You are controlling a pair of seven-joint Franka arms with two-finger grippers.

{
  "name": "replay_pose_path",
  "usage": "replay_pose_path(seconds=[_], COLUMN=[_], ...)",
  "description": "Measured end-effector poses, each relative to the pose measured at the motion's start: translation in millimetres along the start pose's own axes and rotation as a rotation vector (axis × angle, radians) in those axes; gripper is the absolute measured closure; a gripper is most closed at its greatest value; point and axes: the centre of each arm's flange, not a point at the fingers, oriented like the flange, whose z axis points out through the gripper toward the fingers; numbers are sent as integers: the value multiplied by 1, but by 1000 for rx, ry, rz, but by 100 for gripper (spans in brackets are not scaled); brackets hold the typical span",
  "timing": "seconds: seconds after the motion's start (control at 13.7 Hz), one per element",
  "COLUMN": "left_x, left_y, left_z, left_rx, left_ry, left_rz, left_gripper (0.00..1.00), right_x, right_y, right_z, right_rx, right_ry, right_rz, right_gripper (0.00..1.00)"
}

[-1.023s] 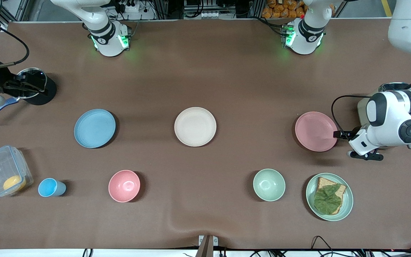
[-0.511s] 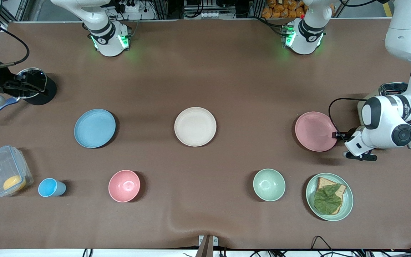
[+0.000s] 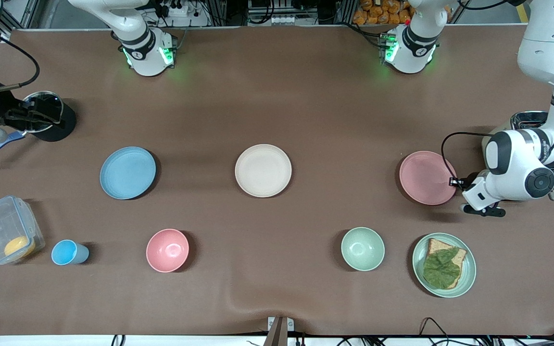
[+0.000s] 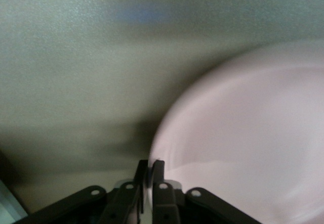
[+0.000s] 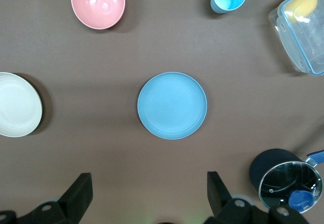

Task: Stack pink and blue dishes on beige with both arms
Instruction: 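Lift the pink plate and lower it onto the beige plate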

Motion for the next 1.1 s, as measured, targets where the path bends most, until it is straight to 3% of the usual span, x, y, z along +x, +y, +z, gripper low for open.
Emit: replay_pose_path(seconds=[0.29, 0.44, 0.66, 0.88, 1.1], left_x=[3, 8, 9, 2, -9], left_y=[10, 40, 110, 196, 284], left_z=[-4, -22, -92, -167, -187], left_rx=[-3, -39, -118, -133, -156], left_ry=[9, 10, 9, 26, 24], left_rz=[17, 49, 62, 58, 34], left_gripper=[94, 94, 96, 96, 96], right_x=[0, 0, 0, 0, 0], right_y=[0, 0, 0, 0, 2], right_z=[0, 0, 0, 0, 0], right_rx=[0, 0, 0, 0, 0], right_ry=[0, 0, 0, -2, -4], right_rz=[0, 1, 1, 1, 4], right_gripper=[0, 0, 0, 0, 0])
